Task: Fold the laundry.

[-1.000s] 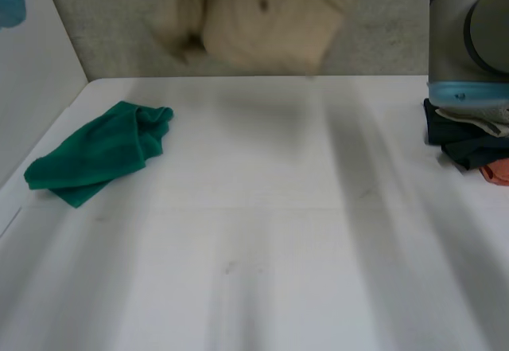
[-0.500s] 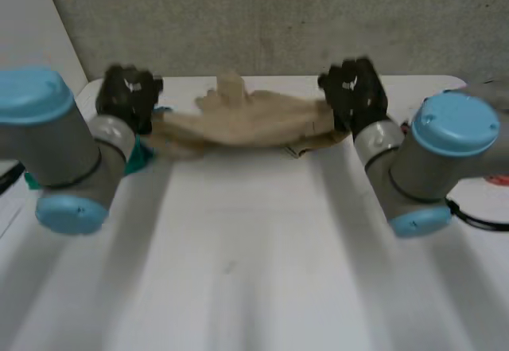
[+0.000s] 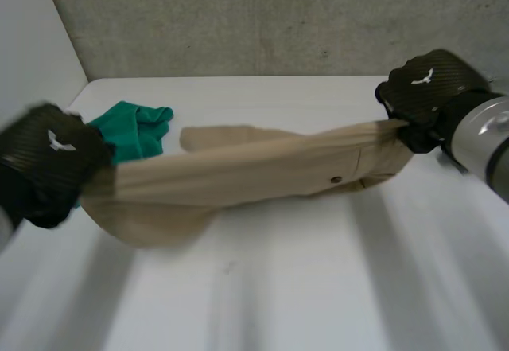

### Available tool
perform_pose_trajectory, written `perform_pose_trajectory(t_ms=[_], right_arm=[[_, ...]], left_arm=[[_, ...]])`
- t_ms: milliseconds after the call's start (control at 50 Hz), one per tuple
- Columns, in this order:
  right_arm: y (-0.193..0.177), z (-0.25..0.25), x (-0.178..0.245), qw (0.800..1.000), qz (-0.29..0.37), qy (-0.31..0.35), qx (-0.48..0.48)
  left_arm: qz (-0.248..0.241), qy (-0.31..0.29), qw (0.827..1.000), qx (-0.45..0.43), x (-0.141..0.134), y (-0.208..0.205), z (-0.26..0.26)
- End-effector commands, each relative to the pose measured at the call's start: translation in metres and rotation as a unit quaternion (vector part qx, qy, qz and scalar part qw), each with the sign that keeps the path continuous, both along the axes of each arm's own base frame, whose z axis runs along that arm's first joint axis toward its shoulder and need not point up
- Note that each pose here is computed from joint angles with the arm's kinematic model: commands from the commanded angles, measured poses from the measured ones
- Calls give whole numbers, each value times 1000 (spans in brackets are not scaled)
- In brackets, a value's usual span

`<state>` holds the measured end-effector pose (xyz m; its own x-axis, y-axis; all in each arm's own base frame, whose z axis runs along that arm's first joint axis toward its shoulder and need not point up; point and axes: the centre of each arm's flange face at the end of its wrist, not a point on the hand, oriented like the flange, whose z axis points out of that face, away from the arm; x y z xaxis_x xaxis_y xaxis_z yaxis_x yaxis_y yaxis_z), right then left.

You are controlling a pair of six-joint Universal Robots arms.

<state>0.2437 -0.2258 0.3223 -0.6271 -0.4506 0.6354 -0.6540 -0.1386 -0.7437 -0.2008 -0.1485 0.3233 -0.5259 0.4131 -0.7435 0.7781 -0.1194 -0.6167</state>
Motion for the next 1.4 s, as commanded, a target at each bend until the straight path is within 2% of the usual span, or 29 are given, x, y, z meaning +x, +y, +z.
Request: perform_pose_trajectory(t_ms=[20,240,300,380,460,480,540,560,620,640,680,760,840,900,920,980,1000,1060,1140,1220,1300,1400], right_arm=[[4,1,7,1000,15,-23,-11],[-32,-66,21,998,2,19,66],[-51,-77,31,998,0,21,54],[-81,-53,48,999,-4,-20,-41],[-108,5,58,978,-23,-100,-183],[-114,32,59,960,-28,-140,-241],[-115,69,59,925,-28,-197,-323],[-113,91,58,898,-22,-231,-374],[-110,118,55,856,-12,-272,-439],[-107,126,56,840,-8,-286,-461],[-108,125,57,841,-8,-286,-460],[-117,109,60,866,-11,-269,-422],[-128,79,60,899,-18,-249,-360],[-134,58,60,916,-21,-238,-322],[-137,38,61,929,-23,-225,-292],[-139,5,61,948,-26,-204,-244],[-139,-20,61,959,-27,-188,-209],[-136,-76,58,978,-29,-150,-142],[-127,-132,52,991,-29,-105,-76],[-114,-160,42,996,-34,-68,-36],[-90,-163,34,999,-30,-38,-4],[-64,-142,23,1000,-25,-7,12]], left_arm=[[-5,57,995,-86,-2,-2,37],[16,10,1000,11,-32,-80,-29],[30,10,999,-3,-43,-113,-39],[46,41,995,-77,-57,-150,-12],[49,129,967,-215,-65,-164,63],[50,179,943,-276,-65,-166,96],[47,254,898,-357,-59,-160,143],[37,298,865,-403,-55,-152,170],[25,341,825,-450,-51,-141,199],[23,343,823,-452,-51,-140,201],[23,340,827,-448,-52,-140,200],[31,327,849,-413,-53,-152,181],[46,307,880,-359,-53,-172,141],[49,299,896,-326,-56,-180,116],[48,292,907,-300,-59,-184,97],[42,275,927,-252,-64,-189,61],[37,259,940,-218,-67,-191,33],[23,229,961,-151,-74,-192,-21],[13,196,978,-69,-78,-180,-81],[14,168,986,-12,-76,-163,-118],[14,134,991,23,-69,-141,-131],[-6,59,996,64,-60,-94,-126]])
